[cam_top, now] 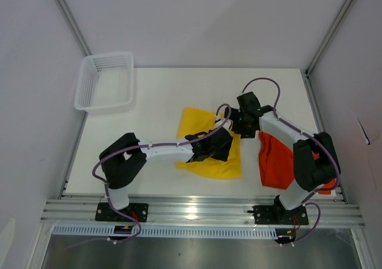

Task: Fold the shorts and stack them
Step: Fold the shorts

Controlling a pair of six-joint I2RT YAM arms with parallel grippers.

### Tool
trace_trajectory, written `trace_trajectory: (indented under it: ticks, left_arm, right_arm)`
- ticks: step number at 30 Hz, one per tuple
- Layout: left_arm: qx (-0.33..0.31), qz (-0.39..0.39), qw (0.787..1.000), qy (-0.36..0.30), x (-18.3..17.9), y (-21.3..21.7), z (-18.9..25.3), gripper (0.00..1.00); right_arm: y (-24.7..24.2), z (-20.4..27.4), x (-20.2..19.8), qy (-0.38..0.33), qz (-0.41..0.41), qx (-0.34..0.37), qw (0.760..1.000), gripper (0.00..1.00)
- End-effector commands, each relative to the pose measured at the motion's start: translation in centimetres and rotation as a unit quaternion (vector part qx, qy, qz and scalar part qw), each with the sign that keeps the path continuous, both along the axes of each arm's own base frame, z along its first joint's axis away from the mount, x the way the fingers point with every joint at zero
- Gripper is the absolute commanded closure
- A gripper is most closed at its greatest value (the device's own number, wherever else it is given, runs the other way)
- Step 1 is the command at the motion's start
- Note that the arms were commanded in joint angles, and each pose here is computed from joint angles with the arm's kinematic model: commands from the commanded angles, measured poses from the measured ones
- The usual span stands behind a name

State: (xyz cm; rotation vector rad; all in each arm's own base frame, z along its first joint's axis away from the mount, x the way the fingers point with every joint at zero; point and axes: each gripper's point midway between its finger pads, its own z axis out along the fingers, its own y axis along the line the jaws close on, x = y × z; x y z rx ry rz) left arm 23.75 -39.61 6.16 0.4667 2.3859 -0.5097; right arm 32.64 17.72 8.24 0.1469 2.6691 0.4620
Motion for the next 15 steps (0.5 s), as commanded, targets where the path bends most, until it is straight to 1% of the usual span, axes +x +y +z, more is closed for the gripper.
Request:
trace_trajectory:
  ticks: [1,2,6,8,9,10,12,13,15]
  left_arm:
    - [-0.020,-0.017,0.999,-0.034,0.3,-2.6,1.9,0.43]
    - [-0.012,-0.023,0.999,-0.035,0.2,-2.7,1.5,0.44]
    - [-0.006,-0.046,0.998,-0.043,-0.7,-3.4,0.8,0.46]
    - [-0.004,-0.061,0.997,-0.043,-1.4,-3.8,0.5,0.46]
    - [0.002,-0.064,0.997,-0.041,-1.6,-3.8,-0.1,0.46]
    - [0.006,-0.067,0.997,-0.037,-1.8,-3.7,-0.6,0.46]
    - [-0.009,-0.078,0.997,-0.027,-2.3,-4.4,-0.9,0.47]
    - [-0.007,-0.083,0.996,-0.020,-2.7,-4.3,-1.6,0.47]
    - [-0.029,-0.095,0.995,-0.010,-3.1,-5.2,-1.6,0.47]
  right_arm:
    - [0.0,-1.7,0.4,0.010,-0.015,-0.053,0.998,0.01]
    - [-0.5,-2.2,0.7,0.007,-0.026,-0.068,0.997,0.01]
    - [-0.4,-4.0,1.1,0.018,-0.025,-0.085,0.996,0.00]
    - [-0.5,-4.7,1.3,0.021,-0.023,-0.092,0.995,0.09]
    - [-0.4,-5.0,1.3,0.021,-0.017,-0.093,0.995,0.16]
    - [-0.3,-5.0,1.4,0.019,-0.016,-0.091,0.995,0.25]
    - [0.1,-5.0,1.6,0.010,-0.001,-0.087,0.996,0.29]
    - [0.4,-4.9,1.8,0.004,0.005,-0.086,0.996,0.33]
    - [1.0,-4.7,2.0,-0.005,0.026,-0.078,0.997,0.35]
